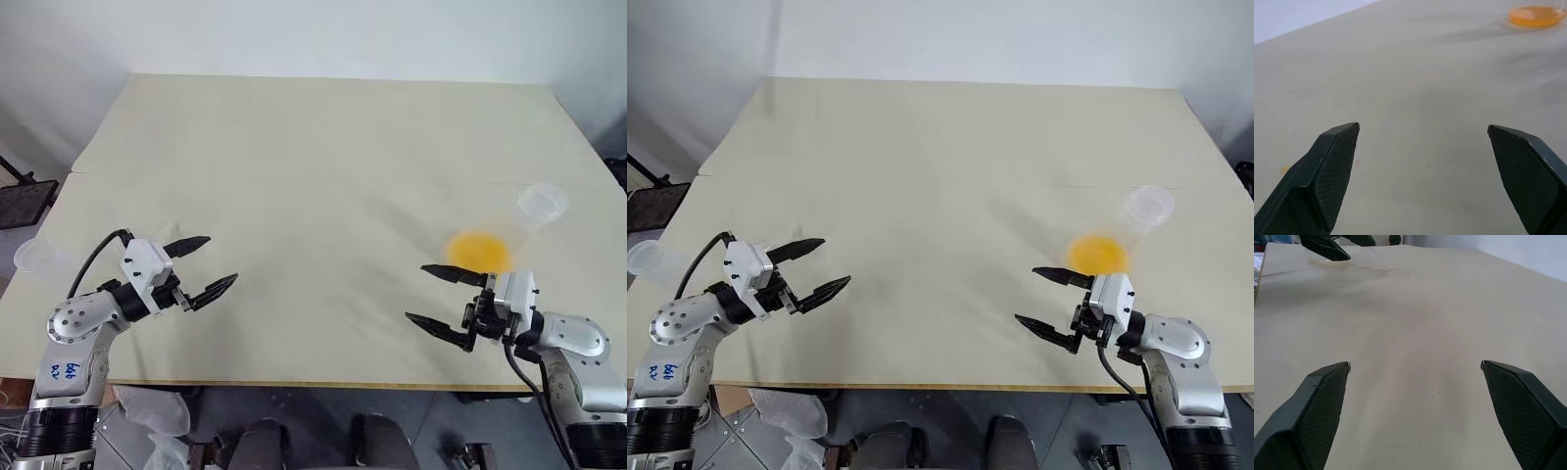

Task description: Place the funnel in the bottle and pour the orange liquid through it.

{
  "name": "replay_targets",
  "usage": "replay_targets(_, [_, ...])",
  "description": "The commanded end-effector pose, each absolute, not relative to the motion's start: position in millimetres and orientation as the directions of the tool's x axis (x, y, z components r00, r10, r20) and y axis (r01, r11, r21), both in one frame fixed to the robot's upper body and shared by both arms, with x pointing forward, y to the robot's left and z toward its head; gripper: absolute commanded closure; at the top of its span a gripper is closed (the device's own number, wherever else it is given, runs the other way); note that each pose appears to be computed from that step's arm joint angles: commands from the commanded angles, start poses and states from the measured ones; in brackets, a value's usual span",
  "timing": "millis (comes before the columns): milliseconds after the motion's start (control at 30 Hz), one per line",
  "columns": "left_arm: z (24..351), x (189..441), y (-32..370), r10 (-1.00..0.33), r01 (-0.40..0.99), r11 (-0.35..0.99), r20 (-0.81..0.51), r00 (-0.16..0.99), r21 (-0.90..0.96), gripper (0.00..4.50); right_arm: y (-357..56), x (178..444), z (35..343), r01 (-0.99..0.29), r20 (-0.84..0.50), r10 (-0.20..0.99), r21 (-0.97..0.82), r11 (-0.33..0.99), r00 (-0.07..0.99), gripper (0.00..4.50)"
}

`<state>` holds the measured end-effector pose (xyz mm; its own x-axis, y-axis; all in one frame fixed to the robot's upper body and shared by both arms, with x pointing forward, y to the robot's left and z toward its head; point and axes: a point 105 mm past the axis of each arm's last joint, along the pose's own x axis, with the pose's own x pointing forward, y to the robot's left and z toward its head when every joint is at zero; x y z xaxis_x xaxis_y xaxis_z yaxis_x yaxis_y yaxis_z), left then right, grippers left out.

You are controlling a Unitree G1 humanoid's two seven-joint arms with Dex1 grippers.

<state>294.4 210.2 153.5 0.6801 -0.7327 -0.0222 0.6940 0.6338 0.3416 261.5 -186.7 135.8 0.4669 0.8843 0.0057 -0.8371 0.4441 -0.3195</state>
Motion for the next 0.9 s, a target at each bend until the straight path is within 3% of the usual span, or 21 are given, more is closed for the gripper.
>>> replay_targets(33, [163.9,295.6,206.9,-0.736,0.673,0.622,0.007,0.676,0.399,0.03,-191.9,258.9,142.3,-0.819,0.027,0.877,-0.344,0.459,0.48,0.0])
replay_targets(267, [168.3,283.6,219.1,-0.724,0.672,0.673,0.088,0.684,0.309,0.03,-180.7,263.3,149.8,-0.833,0.045,0.898,-0.355,0.424,0.438,0.0])
replay_targets(400, [155.2,269.8,236.7,-0.63,0.587,0.766,0.121,0.767,0.264,0.03,-154.8,266.8,167.9,-0.864,0.109,0.932,-0.349,0.363,0.347,0.0])
replay_targets(600, [145.0,226.6,288.9,-0.253,0.231,0.966,0.251,0.934,0.117,0.03,-119.7,259.6,184.0,-0.899,0.149,0.967,-0.363,0.246,0.204,0.0])
replay_targets(900, [109.5,163.0,319.6,0.147,-0.14,0.989,0.22,0.964,-0.049,0.03,-100.8,260.4,186.2,-0.918,0.184,0.971,-0.337,0.209,0.153,0.0])
